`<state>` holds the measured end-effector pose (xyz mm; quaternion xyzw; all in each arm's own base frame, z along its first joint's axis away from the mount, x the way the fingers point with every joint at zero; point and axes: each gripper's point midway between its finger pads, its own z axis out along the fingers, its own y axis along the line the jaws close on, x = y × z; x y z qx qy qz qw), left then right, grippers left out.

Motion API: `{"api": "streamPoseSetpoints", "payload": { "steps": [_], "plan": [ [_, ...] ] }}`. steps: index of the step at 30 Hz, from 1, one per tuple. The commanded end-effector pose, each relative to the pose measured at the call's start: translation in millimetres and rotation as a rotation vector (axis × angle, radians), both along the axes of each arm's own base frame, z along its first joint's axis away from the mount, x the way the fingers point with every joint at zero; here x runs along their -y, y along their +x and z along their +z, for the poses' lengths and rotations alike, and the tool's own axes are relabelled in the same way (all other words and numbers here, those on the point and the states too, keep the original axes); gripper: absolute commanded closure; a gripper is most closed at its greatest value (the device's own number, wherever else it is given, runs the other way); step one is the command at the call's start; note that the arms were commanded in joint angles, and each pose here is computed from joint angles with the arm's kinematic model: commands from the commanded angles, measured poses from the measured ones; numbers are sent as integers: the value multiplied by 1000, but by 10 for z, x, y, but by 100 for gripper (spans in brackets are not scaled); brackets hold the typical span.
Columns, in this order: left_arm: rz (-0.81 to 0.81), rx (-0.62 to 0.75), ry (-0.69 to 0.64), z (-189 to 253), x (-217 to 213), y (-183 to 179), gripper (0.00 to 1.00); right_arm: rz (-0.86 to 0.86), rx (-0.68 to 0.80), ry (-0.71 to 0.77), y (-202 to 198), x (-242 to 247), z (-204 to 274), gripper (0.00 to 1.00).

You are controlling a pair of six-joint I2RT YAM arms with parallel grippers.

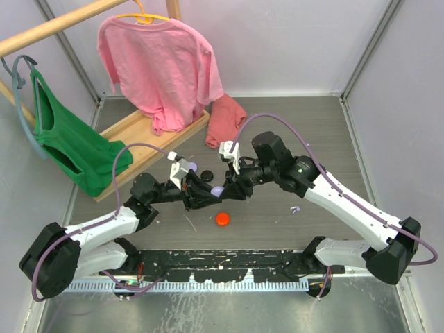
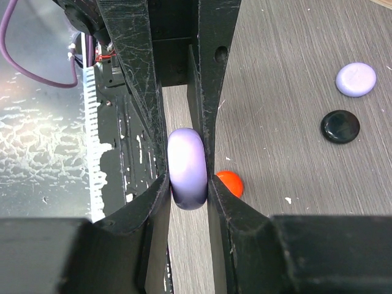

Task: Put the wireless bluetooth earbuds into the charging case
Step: Pick up the charging case at the center of the board, then open the charging case.

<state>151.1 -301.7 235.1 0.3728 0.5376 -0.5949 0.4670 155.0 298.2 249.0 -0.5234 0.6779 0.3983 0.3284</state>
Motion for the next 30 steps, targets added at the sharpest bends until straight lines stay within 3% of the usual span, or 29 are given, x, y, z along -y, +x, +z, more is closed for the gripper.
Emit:
{"api": "streamPoseSetpoints", "payload": {
  "steps": [1,6,14,30],
  "plan": [
    [51,124,-72,228,-41,52,96,-23,98,74,64,-54,322,66],
    [102,132,-109,255,-72,108,99,-41,131,121,57,-34,443,50],
    [178,166,-172,345,-152,164,99,-95,192,244,87,-30,578,38],
    [163,226,-229,499,-193,11,99,-141,195,376,187,-151,588,37]
  ]
}}
